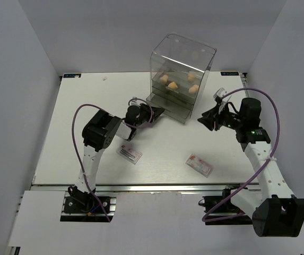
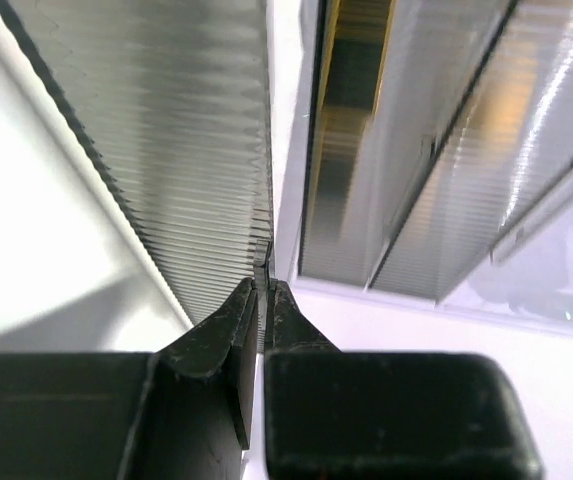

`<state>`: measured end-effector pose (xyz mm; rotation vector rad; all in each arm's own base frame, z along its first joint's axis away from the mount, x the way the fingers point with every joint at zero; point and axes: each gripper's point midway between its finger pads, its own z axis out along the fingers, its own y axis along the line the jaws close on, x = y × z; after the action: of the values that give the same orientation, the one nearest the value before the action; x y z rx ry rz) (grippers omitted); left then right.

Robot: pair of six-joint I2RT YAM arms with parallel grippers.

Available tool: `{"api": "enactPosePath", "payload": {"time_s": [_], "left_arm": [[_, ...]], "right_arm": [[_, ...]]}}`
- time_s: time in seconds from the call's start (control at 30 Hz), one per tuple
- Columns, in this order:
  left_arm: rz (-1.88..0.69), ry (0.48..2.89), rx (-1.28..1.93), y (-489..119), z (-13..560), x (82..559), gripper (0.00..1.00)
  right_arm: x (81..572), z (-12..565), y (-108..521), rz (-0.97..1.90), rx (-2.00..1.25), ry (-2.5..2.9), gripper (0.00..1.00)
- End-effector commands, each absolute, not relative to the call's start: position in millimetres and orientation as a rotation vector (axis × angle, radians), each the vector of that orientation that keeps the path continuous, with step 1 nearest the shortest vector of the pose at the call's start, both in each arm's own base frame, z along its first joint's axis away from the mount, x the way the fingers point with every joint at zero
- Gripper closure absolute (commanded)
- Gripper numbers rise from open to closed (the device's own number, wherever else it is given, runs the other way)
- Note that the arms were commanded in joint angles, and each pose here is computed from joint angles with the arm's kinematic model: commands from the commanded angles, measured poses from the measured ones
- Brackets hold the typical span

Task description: Organize the makeup

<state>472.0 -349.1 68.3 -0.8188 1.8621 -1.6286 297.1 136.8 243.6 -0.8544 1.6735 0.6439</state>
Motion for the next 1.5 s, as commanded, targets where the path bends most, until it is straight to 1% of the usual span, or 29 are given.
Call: {"api": "enactPosePath", "payload": {"time_s": [0.0, 0.03, 0.13, 0.2, 0.23, 0.33, 0.37, 0.47, 0.5, 0.53, 0.57, 0.6, 0.63, 0.67, 0.7, 0.87, 0.97, 1.0, 1.03, 1.1, 1.13, 1.23, 1.27, 1.3, 1.37, 1.47], "left_arm": [[-1.617, 1.823, -0.798, -337, 96, 460, 1.0], [-1.6, 1.843, -0.8, -333, 89, 452, 1.0], [-1.583, 1.852, -0.797, -327, 91, 442, 1.0], [-1.579, 1.859, -0.798, -325, 93, 438, 0.91], [-1.574, 1.87, -0.798, -324, 90, 435, 0.88], [-1.582, 1.891, -0.782, -327, 93, 435, 0.66], [-1.578, 1.898, -0.778, -328, 93, 435, 0.58], [-1.592, 1.896, -0.765, -329, 102, 435, 0.47], [-1.592, 1.902, -0.76, -330, 104, 434, 0.38], [-1.587, 1.906, -0.742, -330, 107, 432, 0.33], [-1.593, 1.897, -0.72, -330, 118, 430, 0.31], [-1.583, 1.916, -0.713, -329, 117, 427, 0.2], [-1.57, 1.921, -0.681, -329, 120, 425, 0.06], [-1.572, 1.91, -0.65, -328, 133, 422, 0.02], [-1.551, 1.946, -0.637, -327, 131, 416, 0.02], [-1.43, 1.999, -0.456, -318, 148, 397, 0.02], [-1.275, 2.035, -0.342, -302, 158, 387, 0.02], [-1.21, 2.082, -0.339, -294, 152, 381, 0.02], [-1.139, 2.039, -0.293, -284, 168, 382, 0.02], [-1.037, 2.067, -0.287, -269, 168, 374, 0.02], [-0.974, 2.022, -0.261, -258, 184, 374, 0.02], [-0.849, 2.028, -0.261, -234, 189, 368, 0.02], [-0.826, 1.995, -0.268, -225, 202, 365, 0.02], [-0.768, 2.007, -0.295, -214, 199, 363, 0.02], [-0.707, 1.977, -0.32, -196, 211, 357, 0.02], [-0.64, 1.986, -0.348, -177, 208, 345, 0.02]], "right_arm": [[279, 223, 140, 0.704, -0.907, 1.714, 0.56], [273, 215, 140, 0.725, -0.909, 1.75, 0.53], [265, 193, 137, 0.748, -0.917, 1.823, 0.48], [262, 183, 134, 0.733, -0.932, 1.855, 0.45], [259, 174, 133, 0.736, -0.931, 1.88, 0.41], [253, 160, 129, 0.72, -0.95, 1.923, 0.37], [254, 155, 127, 0.697, -0.943, 1.952, 0.36], [250, 142, 125, 0.669, -0.964, 2.011, 0.33], [245, 137, 124, 0.673, -0.974, 2.038, 0.31], [243, 133, 124, 0.668, -0.994, 2.046, 0.27], [239, 129, 126, 0.67, -1.017, 2.059, 0.24], [234, 125, 126, 0.67, -1.032, 2.074, 0.21], [232, 122, 126, 0.663, -1.043, 2.085, 0.14], [229, 118, 128, 0.646, -1.065, 2.102, 0.13], [225, 112, 128, 0.64, -1.072, 2.123, 0.11], [213, 92, 128, 0.541, -1.097, 2.229, 0.11], [220, 86, 122, 0.412, -1.024, 2.294, 0.11], [223, 86, 121, 0.385, -1.008, 2.299, 0.11], [224, 87, 124, 0.377, -1.019, 2.3, 0.11], [223, 83, 127, 0.366, -1.047, 2.324, 0.11], [221, 83, 132, 0.372, -1.089, 2.316, 0.11], [211, 75, 136, 0.382, -1.196, 2.346, 0.11], [212, 78, 140, 0.389, -1.226, 2.334, 0.11], [206, 74, 140, 0.392, -1.264, 2.356, 0.11], [204, 70, 140, 0.344, -1.334, 2.346, 0.11], [203, 58, 131, 0.252, -1.383, 2.381, 0.11]]}}
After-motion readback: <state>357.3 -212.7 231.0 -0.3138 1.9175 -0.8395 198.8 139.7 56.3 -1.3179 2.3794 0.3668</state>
